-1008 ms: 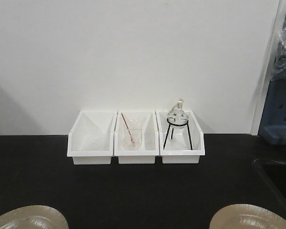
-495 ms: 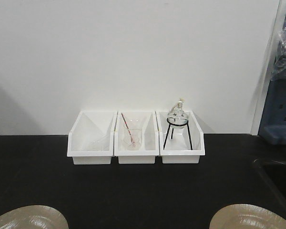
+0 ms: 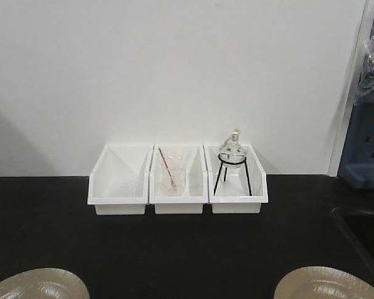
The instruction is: Arrange circular plates on left workspace
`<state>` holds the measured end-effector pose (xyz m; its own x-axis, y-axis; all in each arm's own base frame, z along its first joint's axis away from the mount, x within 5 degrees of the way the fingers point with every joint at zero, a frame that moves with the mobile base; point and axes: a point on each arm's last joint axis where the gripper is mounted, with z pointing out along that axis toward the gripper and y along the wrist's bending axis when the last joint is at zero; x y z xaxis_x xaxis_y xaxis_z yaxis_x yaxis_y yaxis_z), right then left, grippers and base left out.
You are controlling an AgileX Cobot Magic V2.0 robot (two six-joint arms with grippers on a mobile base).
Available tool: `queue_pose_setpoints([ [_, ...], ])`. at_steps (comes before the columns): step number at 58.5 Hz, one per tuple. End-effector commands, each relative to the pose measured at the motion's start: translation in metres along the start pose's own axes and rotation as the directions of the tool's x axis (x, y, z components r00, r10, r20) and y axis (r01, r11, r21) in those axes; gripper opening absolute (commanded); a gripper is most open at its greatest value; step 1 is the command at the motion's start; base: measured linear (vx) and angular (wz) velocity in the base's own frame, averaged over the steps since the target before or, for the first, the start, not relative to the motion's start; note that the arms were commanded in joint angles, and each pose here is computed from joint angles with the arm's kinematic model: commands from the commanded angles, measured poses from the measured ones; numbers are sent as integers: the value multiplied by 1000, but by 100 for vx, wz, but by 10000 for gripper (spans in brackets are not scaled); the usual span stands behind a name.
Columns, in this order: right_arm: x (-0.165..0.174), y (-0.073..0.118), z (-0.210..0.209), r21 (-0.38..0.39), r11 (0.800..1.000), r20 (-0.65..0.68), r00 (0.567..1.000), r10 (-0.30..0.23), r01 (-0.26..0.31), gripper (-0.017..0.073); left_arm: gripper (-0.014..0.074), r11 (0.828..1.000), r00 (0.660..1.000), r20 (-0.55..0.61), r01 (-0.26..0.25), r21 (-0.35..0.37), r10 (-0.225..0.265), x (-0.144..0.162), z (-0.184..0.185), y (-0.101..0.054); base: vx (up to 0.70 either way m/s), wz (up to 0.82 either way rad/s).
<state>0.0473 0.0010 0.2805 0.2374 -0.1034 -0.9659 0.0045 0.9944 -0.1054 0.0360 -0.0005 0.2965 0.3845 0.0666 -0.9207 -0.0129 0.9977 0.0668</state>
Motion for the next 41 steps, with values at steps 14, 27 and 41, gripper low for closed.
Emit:
queue_pose_setpoints([
  [14, -28, -4, 49, -9, 1000, -161, 987, -10, 8, 79, 255, 1000, 974, -225, 16, 18, -11, -17, 45, 1, 0, 0],
  [27, -4, -1, 75, -28, 1000, -317, 948, -13, 4, 314, 473, 999, 920, -391, 20, 28, -8, 8, 63, -1, 0, 0],
  [41, 8, 0, 89, -38, 999, -368, 930, -15, 1, 617, 514, 997, 843, -535, 82, 13, -62, 27, 72, -4, 0, 0],
])
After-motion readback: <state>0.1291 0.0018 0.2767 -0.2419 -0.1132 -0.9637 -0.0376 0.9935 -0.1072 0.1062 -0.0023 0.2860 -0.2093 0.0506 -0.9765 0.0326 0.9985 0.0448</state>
